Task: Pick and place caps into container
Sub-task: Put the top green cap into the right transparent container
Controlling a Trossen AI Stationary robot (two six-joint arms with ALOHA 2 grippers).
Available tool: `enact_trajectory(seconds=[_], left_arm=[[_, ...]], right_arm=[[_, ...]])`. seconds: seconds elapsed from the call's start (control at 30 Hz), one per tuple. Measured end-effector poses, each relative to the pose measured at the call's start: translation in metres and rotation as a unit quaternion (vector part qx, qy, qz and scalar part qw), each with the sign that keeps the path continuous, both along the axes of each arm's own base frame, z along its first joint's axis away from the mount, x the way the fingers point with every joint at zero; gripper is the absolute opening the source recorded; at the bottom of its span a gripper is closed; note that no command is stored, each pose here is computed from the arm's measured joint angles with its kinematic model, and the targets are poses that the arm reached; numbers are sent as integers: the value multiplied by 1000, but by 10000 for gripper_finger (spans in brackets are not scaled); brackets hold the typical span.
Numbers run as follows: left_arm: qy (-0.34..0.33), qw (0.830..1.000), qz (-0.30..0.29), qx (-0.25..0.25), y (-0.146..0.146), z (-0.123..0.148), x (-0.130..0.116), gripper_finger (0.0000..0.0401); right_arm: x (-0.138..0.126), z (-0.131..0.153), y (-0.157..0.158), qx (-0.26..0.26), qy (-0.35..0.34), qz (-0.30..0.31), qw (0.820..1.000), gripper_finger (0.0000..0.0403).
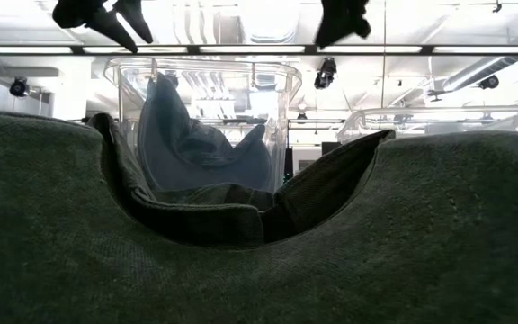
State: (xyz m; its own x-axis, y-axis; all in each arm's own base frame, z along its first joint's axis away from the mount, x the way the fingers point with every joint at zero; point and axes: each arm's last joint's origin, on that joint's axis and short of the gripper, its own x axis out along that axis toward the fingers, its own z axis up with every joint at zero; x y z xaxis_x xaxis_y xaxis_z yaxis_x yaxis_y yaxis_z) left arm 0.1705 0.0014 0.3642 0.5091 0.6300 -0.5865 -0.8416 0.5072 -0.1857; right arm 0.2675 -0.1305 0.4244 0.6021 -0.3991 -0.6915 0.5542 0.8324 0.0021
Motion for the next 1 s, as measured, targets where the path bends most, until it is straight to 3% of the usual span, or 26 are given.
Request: enact_trajectory(seconds=[0.13,0.47,0.7,1.0], left_arm=[[3,1000,9,17,1,0,0,177],[-13,997,54,57,3,1,-1,177],[-14,997,57,59,4,1,-1,177],[-13,996,62,68,4,2,-1,177]], right_arm=[[-12,-8,-44,64,48,-28,996,112],[-19,-46,-127,225,87,11,970,112],[-8,-85,-154,279,143,17,950,120],[5,-132,-171,349,190,5,918,176]])
